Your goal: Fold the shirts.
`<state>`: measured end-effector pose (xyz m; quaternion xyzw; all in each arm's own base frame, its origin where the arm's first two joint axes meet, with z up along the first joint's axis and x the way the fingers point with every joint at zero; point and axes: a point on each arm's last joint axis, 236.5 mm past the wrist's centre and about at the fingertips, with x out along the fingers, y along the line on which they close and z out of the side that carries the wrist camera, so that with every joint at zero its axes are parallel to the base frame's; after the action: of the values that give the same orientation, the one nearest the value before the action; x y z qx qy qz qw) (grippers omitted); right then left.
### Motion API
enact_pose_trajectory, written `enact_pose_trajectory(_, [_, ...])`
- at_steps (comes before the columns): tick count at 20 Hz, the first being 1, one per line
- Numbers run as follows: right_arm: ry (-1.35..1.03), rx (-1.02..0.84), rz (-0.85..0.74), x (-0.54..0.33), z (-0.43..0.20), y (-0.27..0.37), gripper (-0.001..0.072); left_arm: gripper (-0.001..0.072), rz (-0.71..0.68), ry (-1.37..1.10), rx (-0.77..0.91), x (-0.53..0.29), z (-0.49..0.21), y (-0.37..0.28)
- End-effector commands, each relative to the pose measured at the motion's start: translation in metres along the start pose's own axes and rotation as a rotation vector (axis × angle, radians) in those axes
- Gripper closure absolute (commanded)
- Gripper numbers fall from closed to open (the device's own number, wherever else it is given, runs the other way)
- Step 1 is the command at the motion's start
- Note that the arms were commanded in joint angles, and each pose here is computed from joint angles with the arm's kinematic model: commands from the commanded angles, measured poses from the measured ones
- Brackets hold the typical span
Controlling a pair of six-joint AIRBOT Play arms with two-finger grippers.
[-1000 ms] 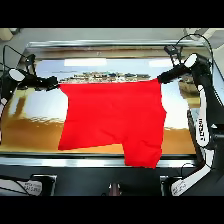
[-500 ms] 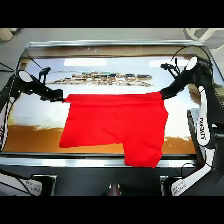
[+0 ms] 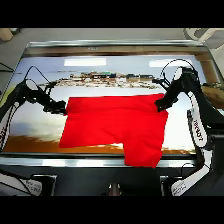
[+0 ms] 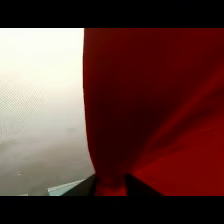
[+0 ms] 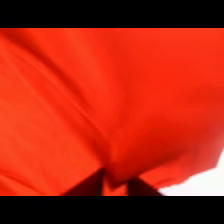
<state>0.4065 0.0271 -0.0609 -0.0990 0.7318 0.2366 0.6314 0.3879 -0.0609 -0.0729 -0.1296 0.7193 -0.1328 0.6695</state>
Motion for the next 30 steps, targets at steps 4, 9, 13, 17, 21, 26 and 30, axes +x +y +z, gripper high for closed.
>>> enact_pose_trajectory(4, [0.070, -0.045, -0.088, -0.036, -0.039, -0.014, 0.0161, 0.0135, 0.026, 0.048, -0.057, -0.029, -0.023, 0.016])
enact_pose_trajectory(9, [0.046, 0.166, 0.023, -0.034, -0.121, -0.018, 0.0229, 0.0182, 0.024, 0.049, -0.133, -0.032, -0.094, 0.028])
enact_pose_trajectory(13, [0.024, 0.109, 0.033, 0.009, -0.163, 0.008, 0.0229, 0.0181, -0.020, 0.109, -0.131, 0.016, -0.164, 0.024])
enact_pose_trajectory(17, [0.034, 0.113, 0.086, 0.021, -0.168, 0.023, 0.0230, 0.0182, -0.071, 0.076, -0.160, 0.033, -0.162, 0.012])
enact_pose_trajectory(21, [0.029, 0.113, 0.085, 0.021, -0.167, 0.022, 0.0230, 0.0182, -0.062, 0.084, -0.136, 0.041, -0.162, 0.007])
enact_pose_trajectory(26, [0.026, 0.114, 0.090, 0.021, -0.167, 0.024, 0.0229, 0.0184, -0.061, 0.123, -0.130, 0.052, -0.170, 0.005])
enact_pose_trajectory(30, [0.012, 0.116, 0.136, 0.021, -0.164, 0.035, 0.0229, 0.0646, -0.059, 0.117, -0.143, 0.053, -0.169, 0.004])
